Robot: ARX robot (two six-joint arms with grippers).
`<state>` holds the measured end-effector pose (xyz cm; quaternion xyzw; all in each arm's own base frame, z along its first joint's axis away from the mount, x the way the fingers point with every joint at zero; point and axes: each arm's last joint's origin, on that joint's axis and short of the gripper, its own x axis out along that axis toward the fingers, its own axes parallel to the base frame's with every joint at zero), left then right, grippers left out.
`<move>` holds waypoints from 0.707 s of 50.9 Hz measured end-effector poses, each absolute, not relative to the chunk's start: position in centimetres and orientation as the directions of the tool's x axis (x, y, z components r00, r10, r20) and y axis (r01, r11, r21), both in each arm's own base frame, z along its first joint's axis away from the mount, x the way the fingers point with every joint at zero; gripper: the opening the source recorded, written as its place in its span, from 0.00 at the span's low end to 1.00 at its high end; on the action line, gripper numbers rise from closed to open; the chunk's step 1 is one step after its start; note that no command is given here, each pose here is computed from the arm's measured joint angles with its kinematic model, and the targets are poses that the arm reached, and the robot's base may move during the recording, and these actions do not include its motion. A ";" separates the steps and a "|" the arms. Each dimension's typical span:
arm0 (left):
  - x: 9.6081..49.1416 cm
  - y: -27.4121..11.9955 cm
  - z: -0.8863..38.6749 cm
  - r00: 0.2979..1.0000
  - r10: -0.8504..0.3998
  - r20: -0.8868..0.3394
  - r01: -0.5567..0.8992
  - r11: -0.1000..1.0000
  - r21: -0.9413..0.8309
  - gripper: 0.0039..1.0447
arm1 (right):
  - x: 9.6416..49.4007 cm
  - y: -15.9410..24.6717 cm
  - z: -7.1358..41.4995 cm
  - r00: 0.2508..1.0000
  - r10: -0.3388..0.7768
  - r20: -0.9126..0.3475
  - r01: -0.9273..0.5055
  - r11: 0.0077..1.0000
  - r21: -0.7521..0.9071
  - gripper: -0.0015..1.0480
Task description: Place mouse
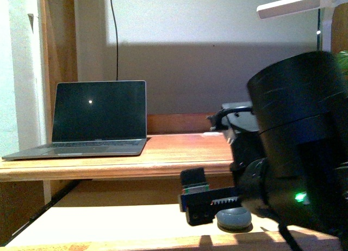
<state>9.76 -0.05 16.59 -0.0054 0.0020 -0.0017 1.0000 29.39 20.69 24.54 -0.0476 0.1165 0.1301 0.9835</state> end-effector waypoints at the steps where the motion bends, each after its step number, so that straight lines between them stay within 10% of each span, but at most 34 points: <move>1: 9.8 0.0 16.6 1.000 -0.003 -0.004 0.003 1.000 -0.011 0.02 | 29.5 21.0 24.3 0.940 0.235 -0.246 -0.259 0.963 -0.070 0.93; 36: 9.7 0.0 16.6 1.000 -0.003 0.001 0.003 1.000 -0.012 0.04 | 35.9 22.6 21.5 0.917 -0.020 -0.398 -0.043 0.988 -0.150 0.91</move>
